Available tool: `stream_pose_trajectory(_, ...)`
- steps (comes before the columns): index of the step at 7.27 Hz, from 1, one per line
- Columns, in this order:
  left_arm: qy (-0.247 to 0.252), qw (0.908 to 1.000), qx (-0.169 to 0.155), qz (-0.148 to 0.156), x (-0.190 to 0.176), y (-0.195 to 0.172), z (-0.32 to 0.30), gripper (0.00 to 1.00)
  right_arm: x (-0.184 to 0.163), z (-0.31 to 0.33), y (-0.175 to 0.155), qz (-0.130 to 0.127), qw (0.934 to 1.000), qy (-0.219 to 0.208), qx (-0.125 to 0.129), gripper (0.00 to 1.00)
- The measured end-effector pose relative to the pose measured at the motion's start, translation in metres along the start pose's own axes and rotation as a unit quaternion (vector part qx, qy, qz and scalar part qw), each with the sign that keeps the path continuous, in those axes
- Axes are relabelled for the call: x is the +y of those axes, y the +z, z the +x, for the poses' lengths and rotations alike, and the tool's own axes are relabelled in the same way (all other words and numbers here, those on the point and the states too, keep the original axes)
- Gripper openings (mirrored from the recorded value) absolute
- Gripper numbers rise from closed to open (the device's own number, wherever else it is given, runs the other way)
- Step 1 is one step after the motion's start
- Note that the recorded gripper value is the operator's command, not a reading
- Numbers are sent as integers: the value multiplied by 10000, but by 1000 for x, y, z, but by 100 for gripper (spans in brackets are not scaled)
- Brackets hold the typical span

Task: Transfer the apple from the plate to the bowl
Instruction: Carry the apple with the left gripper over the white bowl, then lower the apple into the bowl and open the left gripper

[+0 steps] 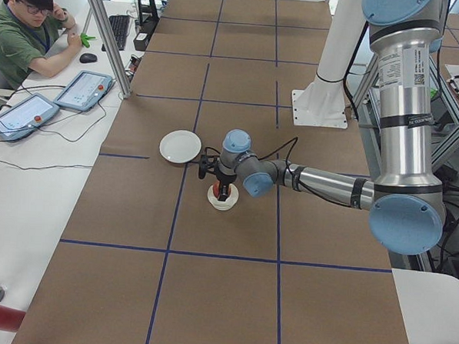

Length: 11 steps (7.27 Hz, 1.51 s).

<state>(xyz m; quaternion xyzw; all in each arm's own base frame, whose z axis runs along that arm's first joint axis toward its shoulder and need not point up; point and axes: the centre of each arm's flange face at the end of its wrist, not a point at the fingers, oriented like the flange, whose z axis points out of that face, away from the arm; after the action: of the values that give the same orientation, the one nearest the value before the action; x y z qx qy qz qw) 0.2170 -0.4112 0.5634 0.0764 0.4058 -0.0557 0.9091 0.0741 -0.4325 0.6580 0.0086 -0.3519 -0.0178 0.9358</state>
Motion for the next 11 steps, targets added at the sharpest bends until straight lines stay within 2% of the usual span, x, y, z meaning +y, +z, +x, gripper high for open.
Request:
stream_pose_trajectory(5, -19, 9999, 33, -103, 12, 24, 4, 54, 0, 0, 0, 0, 10000, 0, 0, 100)
stream_pose_trajectory(6, -22, 9999, 44, -117, 13, 25, 6, 79, 0, 0, 0, 0, 10000, 0, 0, 100)
stream_pose_trajectory(7, -22, 9999, 46, -125, 13, 26, 7, 99, 0, 0, 0, 0, 10000, 0, 0, 100)
stream_pose_trajectory(11, 7, 10000, 63, -43, 11, 22, 11, 99, 0, 0, 0, 0, 10000, 0, 0, 100)
